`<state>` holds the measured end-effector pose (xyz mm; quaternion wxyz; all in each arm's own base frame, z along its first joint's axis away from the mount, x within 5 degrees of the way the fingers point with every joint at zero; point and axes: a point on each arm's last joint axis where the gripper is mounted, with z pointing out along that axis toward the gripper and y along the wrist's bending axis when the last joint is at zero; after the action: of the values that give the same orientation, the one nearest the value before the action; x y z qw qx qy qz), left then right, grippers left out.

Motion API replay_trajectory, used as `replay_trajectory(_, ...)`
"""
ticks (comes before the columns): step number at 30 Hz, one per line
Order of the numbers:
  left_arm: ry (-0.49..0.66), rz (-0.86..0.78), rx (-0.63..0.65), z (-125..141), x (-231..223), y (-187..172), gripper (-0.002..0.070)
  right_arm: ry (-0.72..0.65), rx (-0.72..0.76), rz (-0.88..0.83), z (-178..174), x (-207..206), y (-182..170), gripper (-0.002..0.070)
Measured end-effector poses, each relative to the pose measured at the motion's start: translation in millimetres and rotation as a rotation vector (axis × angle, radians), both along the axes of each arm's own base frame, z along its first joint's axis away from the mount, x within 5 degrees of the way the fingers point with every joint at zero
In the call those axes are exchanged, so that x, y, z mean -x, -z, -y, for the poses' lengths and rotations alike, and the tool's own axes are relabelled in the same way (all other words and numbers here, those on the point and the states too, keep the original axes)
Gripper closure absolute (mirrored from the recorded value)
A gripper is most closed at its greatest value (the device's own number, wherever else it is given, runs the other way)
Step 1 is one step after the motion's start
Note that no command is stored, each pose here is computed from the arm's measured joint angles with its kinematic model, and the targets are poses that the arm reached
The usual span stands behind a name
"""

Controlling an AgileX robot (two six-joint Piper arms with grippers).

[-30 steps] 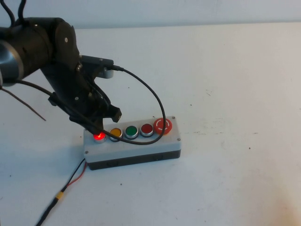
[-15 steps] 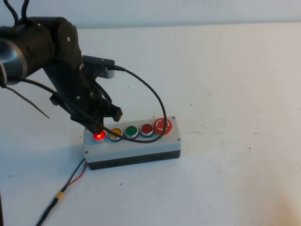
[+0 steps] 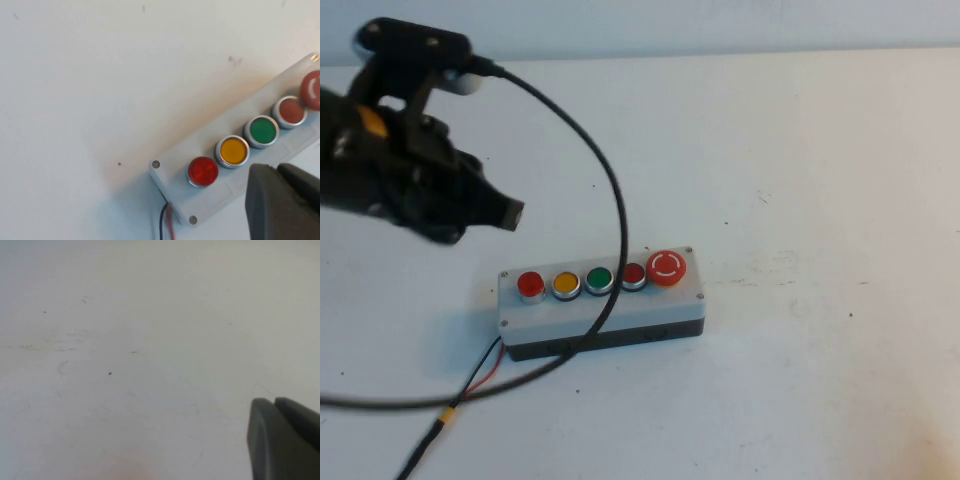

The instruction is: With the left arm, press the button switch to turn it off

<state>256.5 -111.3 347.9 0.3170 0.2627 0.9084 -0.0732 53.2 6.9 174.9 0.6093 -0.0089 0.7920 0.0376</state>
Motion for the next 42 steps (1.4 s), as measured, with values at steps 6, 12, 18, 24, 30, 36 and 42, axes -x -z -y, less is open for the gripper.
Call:
replay_trajectory(6,-0.039,0.279,0.141,-35.4,84.7,0.3,0.0677,0.000,0.000,0.000,0.0,0.0,0.0,0.0692)
replay_trajectory(12,-0.079,0.454,0.249,-59.3,140.1,25.9,0.0677,0.000,0.000,0.000,0.0,0.0,0.0,0.0692)
replay_trajectory(18,-0.072,0.561,0.252,-73.8,171.2,40.5,0.0677,0.000,0.000,0.000,0.0,0.0,0.0,0.0692)
replay_trajectory(24,-0.064,0.591,0.224,-80.3,183.8,47.9,0.0677,0.000,0.000,0.000,0.0,0.0,0.0,0.0692)
replay_trajectory(30,-0.073,0.578,0.163,-82.4,180.1,68.3,0.0677,0.000,0.000,0.000,0.0,0.0,0.0,0.0692)
replay_trajectory(36,-0.063,0.708,0.185,-81.9,177.9,88.7,0.0677,0.000,0.000,0.000,0.0,0.0,0.0,0.0692)
replay_trajectory(42,-0.151,0.921,0.247,-91.5,187.7,121.4,0.0677,0.000,0.000,0.000,0.0,0.0,0.0,0.0692)
